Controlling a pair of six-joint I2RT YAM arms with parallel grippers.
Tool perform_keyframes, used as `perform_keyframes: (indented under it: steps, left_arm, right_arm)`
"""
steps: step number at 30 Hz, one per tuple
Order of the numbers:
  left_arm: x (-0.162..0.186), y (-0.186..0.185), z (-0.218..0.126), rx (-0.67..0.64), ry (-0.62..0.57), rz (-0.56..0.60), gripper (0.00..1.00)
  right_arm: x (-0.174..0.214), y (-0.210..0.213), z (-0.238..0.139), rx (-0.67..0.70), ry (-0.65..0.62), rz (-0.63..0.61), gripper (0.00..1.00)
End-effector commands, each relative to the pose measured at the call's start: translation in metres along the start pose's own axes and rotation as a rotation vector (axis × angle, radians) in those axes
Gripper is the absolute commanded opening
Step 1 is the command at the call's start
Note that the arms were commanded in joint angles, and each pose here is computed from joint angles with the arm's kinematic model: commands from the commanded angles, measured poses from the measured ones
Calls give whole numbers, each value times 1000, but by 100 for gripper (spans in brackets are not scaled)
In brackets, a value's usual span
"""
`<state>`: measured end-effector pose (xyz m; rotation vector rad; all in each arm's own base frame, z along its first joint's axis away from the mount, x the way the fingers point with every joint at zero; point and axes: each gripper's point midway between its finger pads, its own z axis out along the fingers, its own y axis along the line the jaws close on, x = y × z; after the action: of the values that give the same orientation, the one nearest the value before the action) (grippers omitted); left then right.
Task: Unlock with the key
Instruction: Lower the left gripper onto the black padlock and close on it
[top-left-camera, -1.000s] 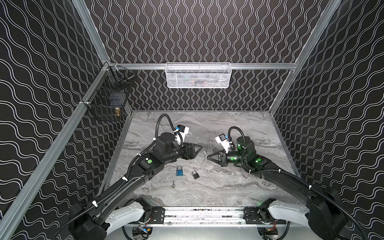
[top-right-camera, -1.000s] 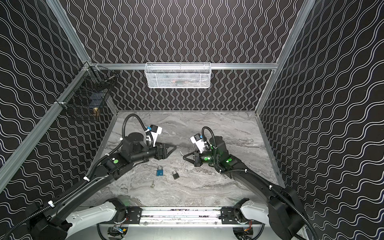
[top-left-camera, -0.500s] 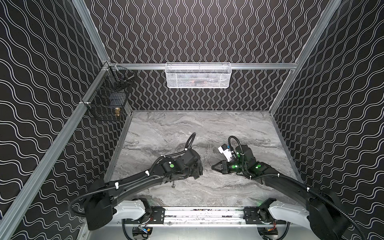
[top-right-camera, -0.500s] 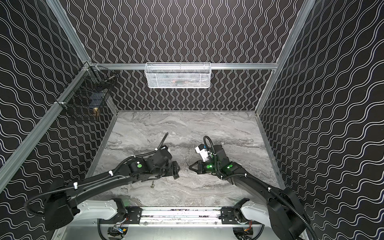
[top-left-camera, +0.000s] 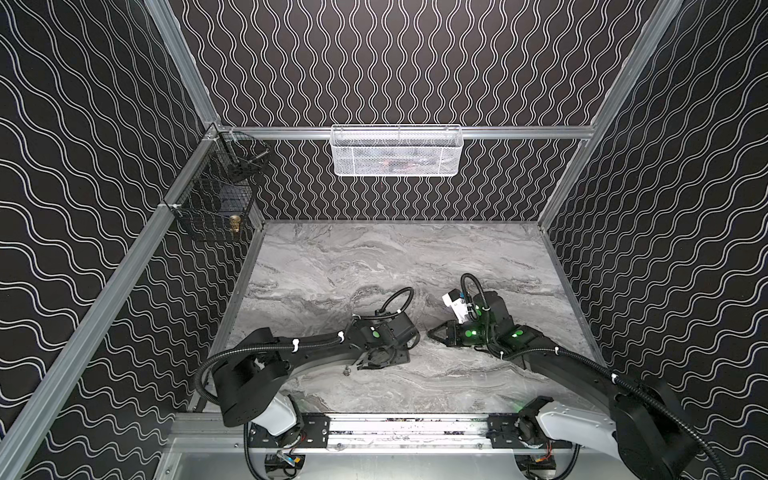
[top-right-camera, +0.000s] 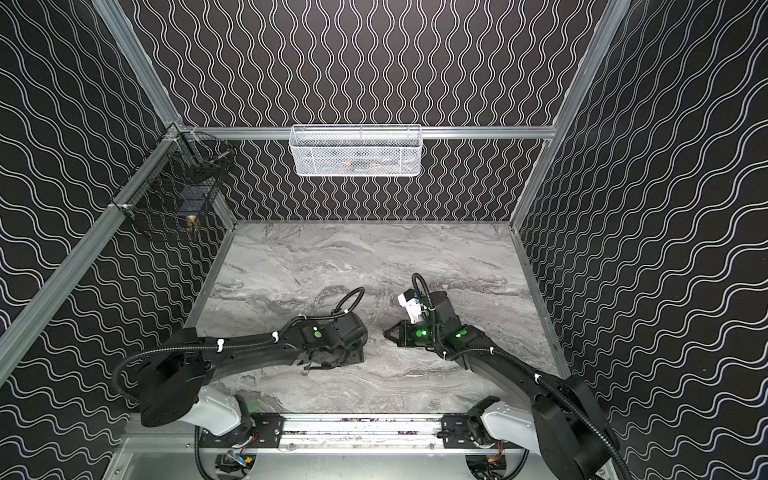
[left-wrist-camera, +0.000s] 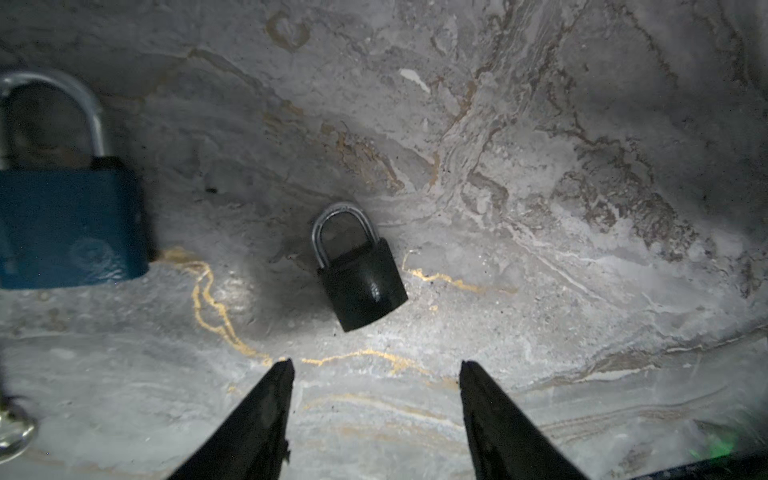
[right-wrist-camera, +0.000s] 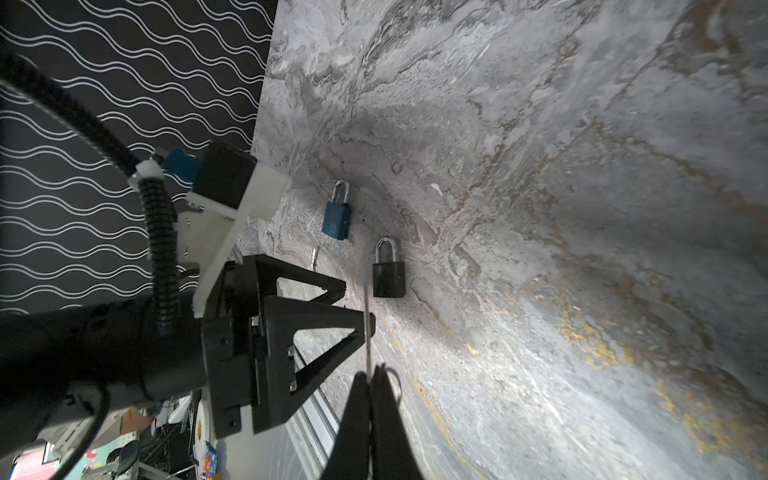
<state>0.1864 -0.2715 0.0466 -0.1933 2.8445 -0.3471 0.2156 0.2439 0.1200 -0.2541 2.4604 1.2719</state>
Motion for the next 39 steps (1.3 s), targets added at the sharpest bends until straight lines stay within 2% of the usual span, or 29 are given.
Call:
perform_keyframes:
  steps: [1,20,33,39]
  left_arm:
    - [-3,-1,6,-17,-17,-22,66]
    - [-13,-7,27,-128,-22,69,62]
    - [-10,8,29,-216,-5,102,59]
    - [-7,0,34,-169,9,63,59]
  right_arm:
    - [-3,-4,-2,3,-12,17,0]
    - [-8,-16,-10,-11,-34,74,0]
    - [-12,-23,-10,-17,-44,108,0]
    - [-14,-23,-10,-17,-46,113,0]
